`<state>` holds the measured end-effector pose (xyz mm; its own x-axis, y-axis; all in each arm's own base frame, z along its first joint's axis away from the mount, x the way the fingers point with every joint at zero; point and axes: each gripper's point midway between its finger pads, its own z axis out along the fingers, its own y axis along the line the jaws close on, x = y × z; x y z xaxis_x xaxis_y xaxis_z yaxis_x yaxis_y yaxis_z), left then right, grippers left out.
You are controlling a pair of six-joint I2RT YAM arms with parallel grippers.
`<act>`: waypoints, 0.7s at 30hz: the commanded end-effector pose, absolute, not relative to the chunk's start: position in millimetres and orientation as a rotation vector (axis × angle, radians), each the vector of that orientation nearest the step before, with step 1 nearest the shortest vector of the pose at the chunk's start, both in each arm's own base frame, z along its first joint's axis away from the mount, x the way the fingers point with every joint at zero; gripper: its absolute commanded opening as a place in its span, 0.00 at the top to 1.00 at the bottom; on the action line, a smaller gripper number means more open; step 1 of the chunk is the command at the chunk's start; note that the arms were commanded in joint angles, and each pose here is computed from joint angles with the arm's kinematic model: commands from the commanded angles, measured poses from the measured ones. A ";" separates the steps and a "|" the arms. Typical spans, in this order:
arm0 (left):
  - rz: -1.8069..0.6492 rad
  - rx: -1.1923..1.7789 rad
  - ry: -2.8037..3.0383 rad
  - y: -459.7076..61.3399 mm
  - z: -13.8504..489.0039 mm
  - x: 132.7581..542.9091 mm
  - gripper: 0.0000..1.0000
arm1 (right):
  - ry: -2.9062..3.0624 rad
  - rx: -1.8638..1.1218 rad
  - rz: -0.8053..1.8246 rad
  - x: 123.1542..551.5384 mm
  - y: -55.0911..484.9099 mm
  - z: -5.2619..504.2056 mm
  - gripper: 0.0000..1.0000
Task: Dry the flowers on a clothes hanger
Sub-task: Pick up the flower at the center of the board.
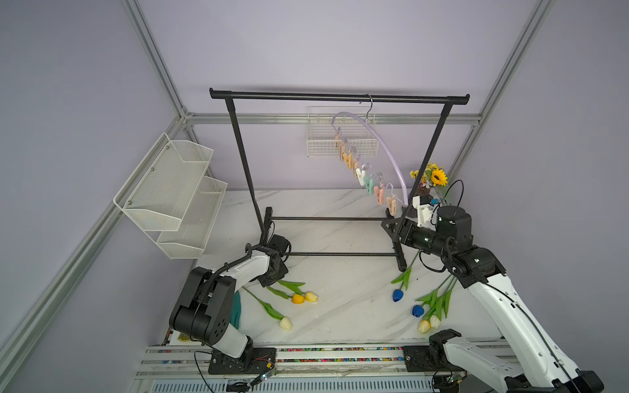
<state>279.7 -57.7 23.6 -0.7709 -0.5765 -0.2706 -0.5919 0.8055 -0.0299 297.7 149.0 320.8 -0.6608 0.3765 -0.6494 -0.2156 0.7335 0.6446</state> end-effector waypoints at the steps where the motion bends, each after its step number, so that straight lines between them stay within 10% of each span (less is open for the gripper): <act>1: 0.079 -0.954 2.655 -51.2 33.2 282.5 0.79 | 2.112 0.111 0.890 299.2 150.1 318.9 0.33; 21: -0.020 -1.096 2.367 -30.6 117.6 279.6 0.99 | 2.066 0.003 1.028 288.2 174.6 330.5 0.33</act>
